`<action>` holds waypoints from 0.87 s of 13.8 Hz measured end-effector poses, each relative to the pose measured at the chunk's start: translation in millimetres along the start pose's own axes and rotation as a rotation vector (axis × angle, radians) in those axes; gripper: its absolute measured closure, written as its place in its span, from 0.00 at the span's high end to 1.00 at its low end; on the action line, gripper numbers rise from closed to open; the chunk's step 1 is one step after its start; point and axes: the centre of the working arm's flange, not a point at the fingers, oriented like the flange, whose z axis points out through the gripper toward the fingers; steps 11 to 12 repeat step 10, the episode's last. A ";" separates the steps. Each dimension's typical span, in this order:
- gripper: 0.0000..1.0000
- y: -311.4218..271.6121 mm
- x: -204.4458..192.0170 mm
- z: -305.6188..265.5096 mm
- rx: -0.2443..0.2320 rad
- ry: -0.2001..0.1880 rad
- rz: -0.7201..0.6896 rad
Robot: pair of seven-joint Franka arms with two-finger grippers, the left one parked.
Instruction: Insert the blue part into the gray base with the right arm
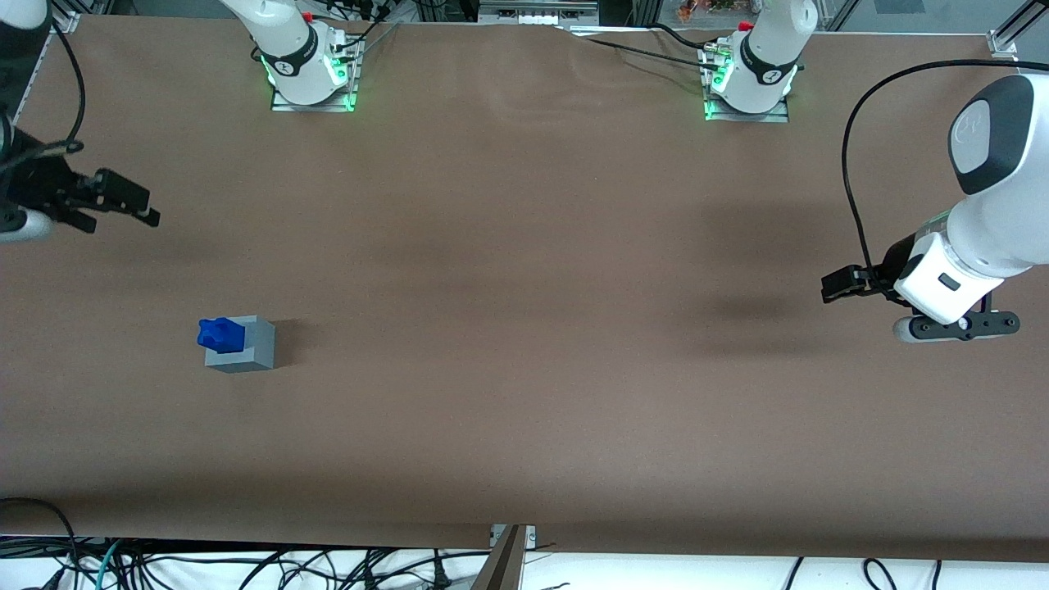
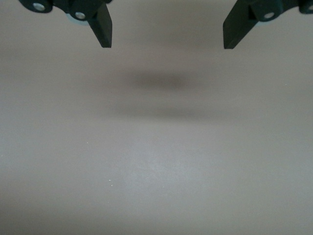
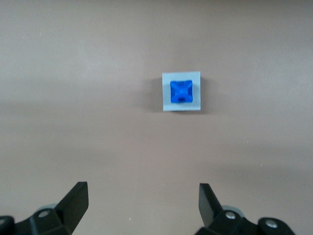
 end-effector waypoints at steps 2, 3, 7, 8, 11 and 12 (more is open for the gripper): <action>1.00 0.2 -2.3 2.2 -0.003 -0.003 -0.001; 1.00 1.7 -0.4 5.6 -0.014 -0.010 -0.003; 1.00 -10.8 6.1 14.2 -0.087 -0.038 -0.055; 1.00 -13.8 6.3 14.1 -0.089 -0.039 -0.061; 1.00 -14.0 6.3 13.7 -0.090 -0.040 -0.062; 1.00 -14.0 6.3 13.7 -0.090 -0.040 -0.062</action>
